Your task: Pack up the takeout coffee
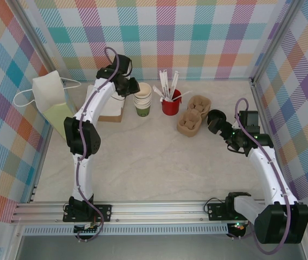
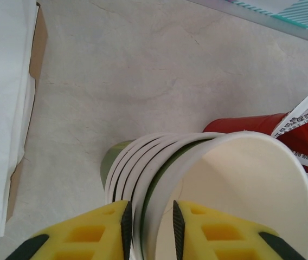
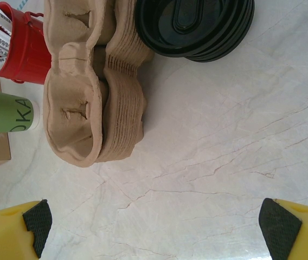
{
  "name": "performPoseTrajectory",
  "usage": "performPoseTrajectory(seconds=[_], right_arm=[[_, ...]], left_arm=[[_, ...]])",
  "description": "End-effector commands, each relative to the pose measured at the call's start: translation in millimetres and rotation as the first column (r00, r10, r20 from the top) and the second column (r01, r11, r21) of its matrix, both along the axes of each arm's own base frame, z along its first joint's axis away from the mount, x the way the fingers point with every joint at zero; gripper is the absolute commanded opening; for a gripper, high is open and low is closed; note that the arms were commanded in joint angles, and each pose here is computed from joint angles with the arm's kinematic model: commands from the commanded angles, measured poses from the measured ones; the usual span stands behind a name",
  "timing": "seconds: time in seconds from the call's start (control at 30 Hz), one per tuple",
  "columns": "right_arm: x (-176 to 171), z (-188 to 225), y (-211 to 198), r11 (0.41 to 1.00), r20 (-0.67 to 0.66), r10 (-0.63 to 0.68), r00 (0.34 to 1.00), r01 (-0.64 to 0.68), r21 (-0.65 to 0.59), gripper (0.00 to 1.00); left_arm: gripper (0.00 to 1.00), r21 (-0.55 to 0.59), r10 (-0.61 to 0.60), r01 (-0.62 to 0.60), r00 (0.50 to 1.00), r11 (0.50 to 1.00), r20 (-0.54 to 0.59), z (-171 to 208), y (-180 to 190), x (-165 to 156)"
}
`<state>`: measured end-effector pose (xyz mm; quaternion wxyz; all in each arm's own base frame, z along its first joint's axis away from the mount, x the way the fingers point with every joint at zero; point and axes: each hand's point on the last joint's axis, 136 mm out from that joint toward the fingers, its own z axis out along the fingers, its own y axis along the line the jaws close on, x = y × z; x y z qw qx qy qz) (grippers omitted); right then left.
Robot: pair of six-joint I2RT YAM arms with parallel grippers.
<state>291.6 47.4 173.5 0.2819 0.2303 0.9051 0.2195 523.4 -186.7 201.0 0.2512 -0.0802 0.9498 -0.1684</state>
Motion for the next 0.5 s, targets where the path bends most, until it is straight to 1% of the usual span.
performPoseTrajectory(seconds=[0.0,0.17,0.3,0.47], right_arm=[[2.1,4.8,0.6,1.0,0.007,-0.008,1.0,0.008,0.016,1.0],[1.9,3.7,1.1,1.0,0.004,-0.008,1.0,0.008,0.019,1.0],[2.3,3.1,1.9,1.0,0.001,-0.008,1.0,0.008,0.024,1.0],[2.1,1.7,1.9,1.0,-0.003,-0.009,1.0,0.009,0.027,1.0]], left_arm=[[0.26,-0.004,-0.015,0.015,1.0,1.0,0.021,12.3,-4.7,-0.3],[0.26,0.009,-0.014,0.013,1.0,1.0,0.027,14.2,-2.4,-0.2],[0.27,0.021,-0.014,0.013,0.999,1.0,0.036,18.0,-0.1,0.4],[0.25,0.022,-0.018,0.018,0.999,1.0,0.04,18.7,-0.8,0.9]])
